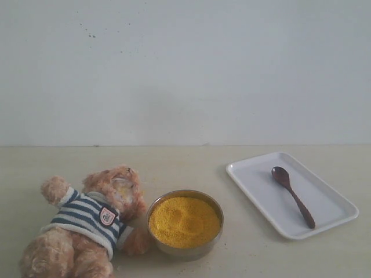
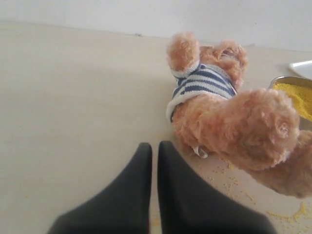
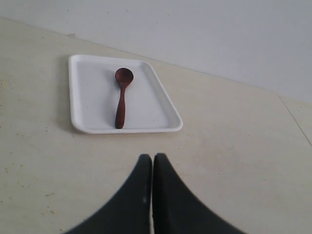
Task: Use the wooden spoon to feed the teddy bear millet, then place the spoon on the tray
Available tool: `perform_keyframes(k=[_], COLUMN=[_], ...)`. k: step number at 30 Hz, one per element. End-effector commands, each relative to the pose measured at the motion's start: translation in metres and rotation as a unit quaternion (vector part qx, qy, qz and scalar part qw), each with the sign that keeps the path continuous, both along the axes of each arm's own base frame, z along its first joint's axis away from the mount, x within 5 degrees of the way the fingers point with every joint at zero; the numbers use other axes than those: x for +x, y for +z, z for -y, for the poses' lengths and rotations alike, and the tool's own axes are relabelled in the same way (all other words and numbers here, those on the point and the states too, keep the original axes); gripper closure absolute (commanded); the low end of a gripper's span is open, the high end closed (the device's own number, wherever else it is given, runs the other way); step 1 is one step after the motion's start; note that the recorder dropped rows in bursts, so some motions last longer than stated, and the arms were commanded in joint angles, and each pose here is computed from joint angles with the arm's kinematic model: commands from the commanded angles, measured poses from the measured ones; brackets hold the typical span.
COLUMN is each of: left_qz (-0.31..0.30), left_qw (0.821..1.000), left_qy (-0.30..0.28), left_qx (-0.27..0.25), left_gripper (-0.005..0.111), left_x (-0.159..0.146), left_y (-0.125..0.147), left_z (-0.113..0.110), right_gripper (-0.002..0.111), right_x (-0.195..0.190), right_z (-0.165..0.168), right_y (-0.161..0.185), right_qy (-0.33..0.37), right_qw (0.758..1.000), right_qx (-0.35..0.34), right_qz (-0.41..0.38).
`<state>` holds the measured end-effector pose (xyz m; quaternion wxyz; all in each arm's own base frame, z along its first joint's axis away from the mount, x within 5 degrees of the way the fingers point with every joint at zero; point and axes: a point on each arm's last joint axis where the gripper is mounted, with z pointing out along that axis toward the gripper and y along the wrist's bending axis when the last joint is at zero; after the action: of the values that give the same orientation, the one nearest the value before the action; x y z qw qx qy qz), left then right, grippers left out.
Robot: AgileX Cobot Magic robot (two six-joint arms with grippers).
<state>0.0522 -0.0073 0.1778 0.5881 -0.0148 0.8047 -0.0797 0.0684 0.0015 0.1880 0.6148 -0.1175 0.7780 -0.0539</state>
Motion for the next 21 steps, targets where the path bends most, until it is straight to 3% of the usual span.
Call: perform_keyframes(k=[1, 10, 16, 21], left_qz=[0.028, 0.028, 0.028, 0.028], left_qw=[1.000, 1.000, 1.000, 1.000], left_qy=[0.000, 0.000, 0.000, 0.000], left_qx=[0.013, 0.013, 0.013, 0.013], left_gripper=[0.103, 0.103, 0.103, 0.103], left_x=[0.001, 0.001, 0.001, 0.001], left_y=[0.005, 0.005, 0.005, 0.005], left_z=[-0.001, -0.001, -0.001, -0.001], right_gripper=[0.108, 0.108, 0.108, 0.108], right_x=[0.000, -0.001, -0.003, -0.012], right_z=[0.000, 0.000, -0.006, 0.007], right_y=[0.001, 0.001, 0.003, 0.002], right_qy=[-0.003, 0.001, 0.050, -0.024], right_qw=[1.000, 1.000, 0.999, 0.999], right_qx=[0.002, 0.002, 0.006, 0.022], right_qz=[0.003, 0.003, 0.022, 0.033])
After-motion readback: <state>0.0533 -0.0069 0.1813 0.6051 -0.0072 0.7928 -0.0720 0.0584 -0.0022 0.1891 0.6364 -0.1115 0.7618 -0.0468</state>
